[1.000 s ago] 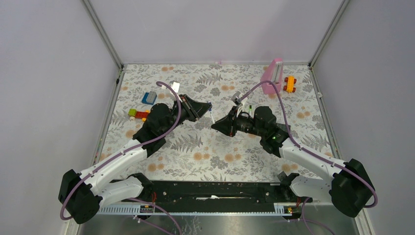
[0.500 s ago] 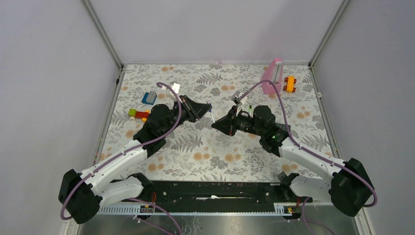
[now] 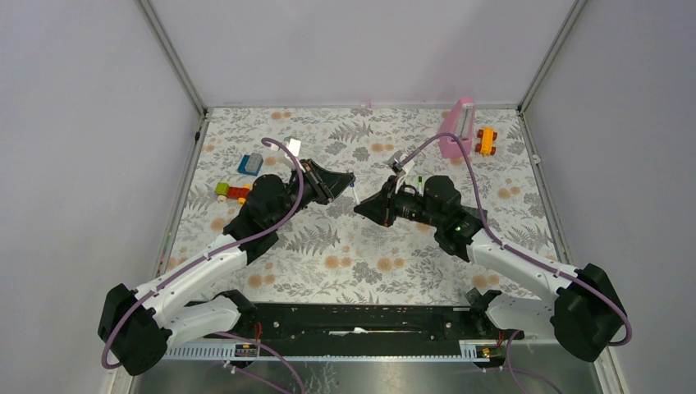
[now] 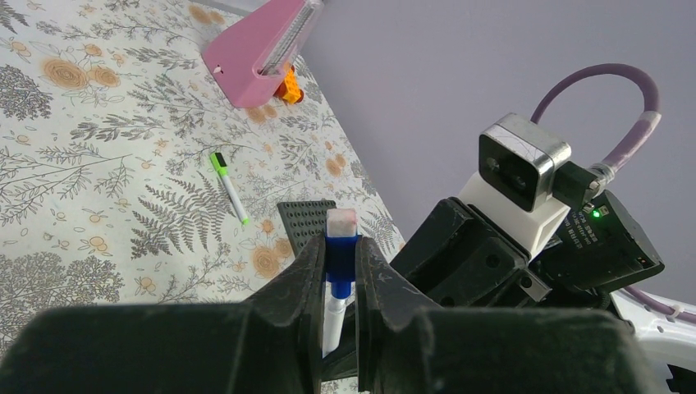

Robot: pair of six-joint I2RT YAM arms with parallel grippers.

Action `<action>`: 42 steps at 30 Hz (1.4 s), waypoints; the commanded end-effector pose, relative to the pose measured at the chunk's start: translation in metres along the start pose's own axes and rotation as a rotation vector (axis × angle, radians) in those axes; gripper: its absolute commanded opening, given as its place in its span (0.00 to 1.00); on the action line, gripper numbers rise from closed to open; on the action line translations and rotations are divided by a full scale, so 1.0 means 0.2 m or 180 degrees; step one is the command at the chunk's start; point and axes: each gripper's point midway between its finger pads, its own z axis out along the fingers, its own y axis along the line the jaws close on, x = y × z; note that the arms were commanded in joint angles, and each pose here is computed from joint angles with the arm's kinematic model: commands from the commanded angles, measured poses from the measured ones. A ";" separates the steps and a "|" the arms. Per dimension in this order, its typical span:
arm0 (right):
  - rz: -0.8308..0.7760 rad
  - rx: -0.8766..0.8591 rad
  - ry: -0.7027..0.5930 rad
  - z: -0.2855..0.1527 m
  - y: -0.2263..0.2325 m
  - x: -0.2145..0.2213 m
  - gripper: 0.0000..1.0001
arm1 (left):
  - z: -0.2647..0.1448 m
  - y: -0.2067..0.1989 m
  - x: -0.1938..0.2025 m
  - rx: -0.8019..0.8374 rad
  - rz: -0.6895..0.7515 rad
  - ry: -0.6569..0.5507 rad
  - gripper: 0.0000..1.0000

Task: Insert the pens into the pen caps

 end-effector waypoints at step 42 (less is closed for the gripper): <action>0.0002 -0.0093 -0.0455 0.05 0.08 -0.25 0.00 | -0.04 -0.08 -0.04 0.0249 -0.0014 -0.0103 0.00</action>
